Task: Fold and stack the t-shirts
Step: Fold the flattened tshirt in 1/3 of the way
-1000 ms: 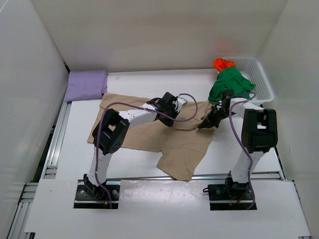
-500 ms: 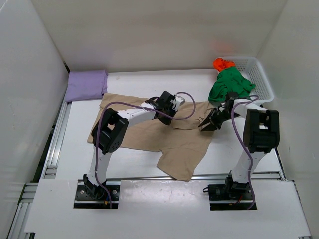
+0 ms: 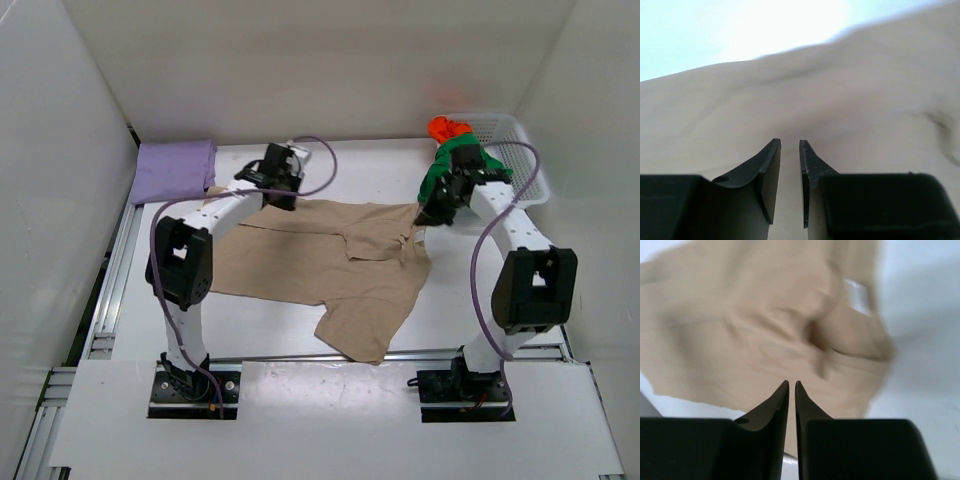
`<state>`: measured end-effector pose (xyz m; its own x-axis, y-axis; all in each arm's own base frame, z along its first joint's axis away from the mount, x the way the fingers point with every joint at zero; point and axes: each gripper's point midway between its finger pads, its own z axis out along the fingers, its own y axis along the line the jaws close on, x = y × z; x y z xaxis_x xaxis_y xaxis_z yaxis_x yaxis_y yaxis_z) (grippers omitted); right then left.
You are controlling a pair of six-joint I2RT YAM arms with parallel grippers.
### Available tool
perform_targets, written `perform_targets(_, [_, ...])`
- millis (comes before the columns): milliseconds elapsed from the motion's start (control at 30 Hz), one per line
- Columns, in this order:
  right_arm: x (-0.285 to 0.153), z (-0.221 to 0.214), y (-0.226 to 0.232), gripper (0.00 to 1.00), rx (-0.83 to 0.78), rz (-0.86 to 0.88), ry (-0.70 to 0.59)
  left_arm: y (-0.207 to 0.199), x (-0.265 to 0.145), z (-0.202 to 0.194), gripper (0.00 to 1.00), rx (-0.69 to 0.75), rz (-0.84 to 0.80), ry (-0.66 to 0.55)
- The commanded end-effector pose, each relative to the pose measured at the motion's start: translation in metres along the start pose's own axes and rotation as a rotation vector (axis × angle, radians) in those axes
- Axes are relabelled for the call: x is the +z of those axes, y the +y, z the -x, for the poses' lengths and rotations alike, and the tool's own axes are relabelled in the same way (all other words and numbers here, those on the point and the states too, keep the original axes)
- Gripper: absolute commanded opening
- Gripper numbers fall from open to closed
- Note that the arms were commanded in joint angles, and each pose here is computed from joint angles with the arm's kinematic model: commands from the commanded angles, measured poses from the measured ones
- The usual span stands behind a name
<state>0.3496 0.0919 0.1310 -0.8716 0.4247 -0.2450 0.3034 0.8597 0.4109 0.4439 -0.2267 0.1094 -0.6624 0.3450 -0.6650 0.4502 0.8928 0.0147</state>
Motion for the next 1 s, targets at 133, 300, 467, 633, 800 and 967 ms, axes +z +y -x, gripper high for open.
perform_targets(133, [0.062,0.032,0.067,0.06,-0.033,0.099,0.053,0.172,-0.003,-0.022,0.34,-0.207,0.376,0.075])
perform_targets(300, [0.114,0.012,0.013,0.00,0.049,-0.135,0.150,0.221,0.005,-0.078,0.35,-0.290,0.448,0.206])
perform_targets(467, [0.139,0.067,0.017,0.00,-0.010,-0.165,0.025,0.245,0.018,-0.121,0.45,-0.338,0.479,0.303])
perform_targets(633, [0.156,0.101,0.004,0.00,-0.015,-0.310,-0.027,0.241,0.020,-0.147,0.45,-0.345,0.472,0.374])
perform_targets(800, [0.168,0.124,0.017,0.00,-0.052,-0.266,-0.072,0.229,0.005,-0.166,0.45,-0.384,0.399,0.438])
perform_targets(967, [0.152,0.136,0.032,0.00,-0.059,-0.216,-0.130,0.212,-0.011,-0.184,0.45,-0.446,0.285,0.551])
